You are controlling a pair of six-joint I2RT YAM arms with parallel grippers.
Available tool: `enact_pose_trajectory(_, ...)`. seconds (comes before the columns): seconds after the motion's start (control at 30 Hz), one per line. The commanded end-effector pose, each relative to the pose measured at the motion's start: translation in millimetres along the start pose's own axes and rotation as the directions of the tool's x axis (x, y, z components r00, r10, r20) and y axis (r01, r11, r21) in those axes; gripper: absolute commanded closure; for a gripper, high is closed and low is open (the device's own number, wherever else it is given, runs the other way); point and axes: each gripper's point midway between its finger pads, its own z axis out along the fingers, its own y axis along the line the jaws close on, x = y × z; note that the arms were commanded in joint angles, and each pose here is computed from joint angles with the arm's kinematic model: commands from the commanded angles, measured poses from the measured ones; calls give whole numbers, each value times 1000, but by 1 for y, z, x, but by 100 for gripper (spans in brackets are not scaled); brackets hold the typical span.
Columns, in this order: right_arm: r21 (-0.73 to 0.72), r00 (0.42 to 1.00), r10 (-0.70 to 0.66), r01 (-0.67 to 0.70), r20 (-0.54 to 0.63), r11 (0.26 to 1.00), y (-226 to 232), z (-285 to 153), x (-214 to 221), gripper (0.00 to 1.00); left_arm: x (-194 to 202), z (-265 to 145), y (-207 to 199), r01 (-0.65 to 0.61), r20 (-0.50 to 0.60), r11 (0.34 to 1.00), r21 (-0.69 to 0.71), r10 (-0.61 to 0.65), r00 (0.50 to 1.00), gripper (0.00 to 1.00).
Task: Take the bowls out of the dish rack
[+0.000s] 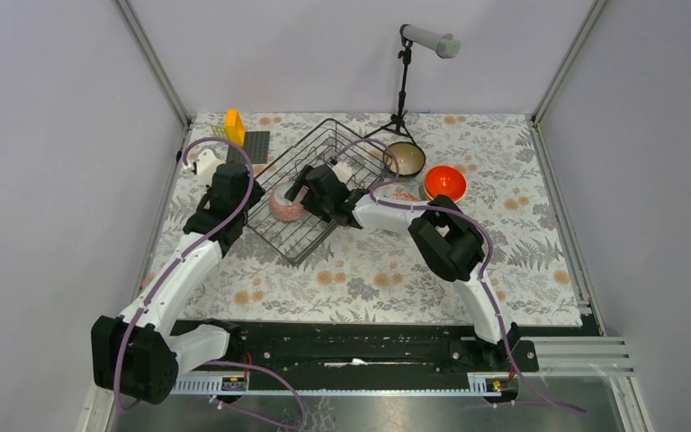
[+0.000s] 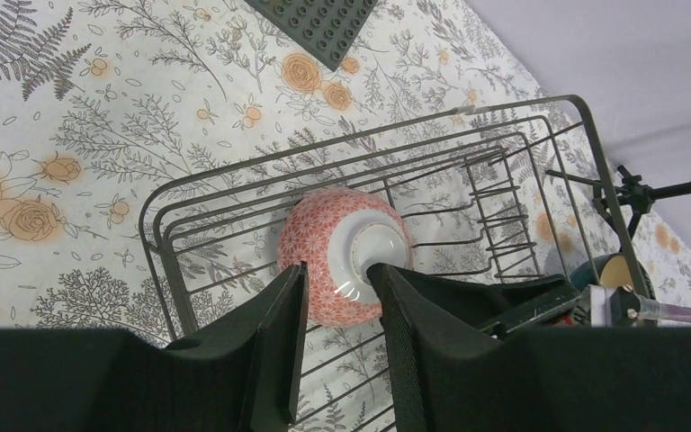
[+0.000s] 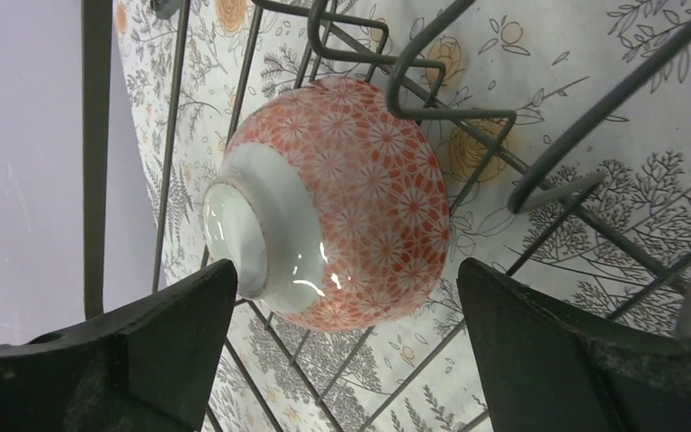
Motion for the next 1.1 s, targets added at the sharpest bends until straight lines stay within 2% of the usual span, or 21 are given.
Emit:
enact_pose_trajectory(0.0, 19, 998, 42, -43, 54, 999, 6, 8, -8, 0, -20, -12, -13, 46, 48, 997, 57, -49, 998, 59)
enact_pose_trajectory(0.27, -7, 997, 68, -68, 43, 998, 6, 21, -1, 1, -27, -28, -19, 69, 53, 991, 114, -75, 996, 55)
enact_pose_trajectory(0.5, -53, 992, 101, -97, 74, 994, 8, 14, -7, 17, -23, -27, -20, 71, 36, 990, 119, -76, 996, 55)
enact_pose_trajectory(0.7, -73, 990, 114, -108, 83, 991, 12, 12, -9, 15, -25, -30, -21, 78, 38, 988, 131, -84, 996, 54)
enact_pose_trajectory(0.93, -115, 984, 110, -95, 137, 989, 19, -6, -23, 27, -28, -36, -23, 80, 40, 986, 146, -87, 995, 54)
enact_pose_trajectory(1.07, -142, 983, 80, -56, 164, 988, 28, -22, -33, 38, -29, -38, -24, 80, 41, 985, 150, -87, 995, 54)
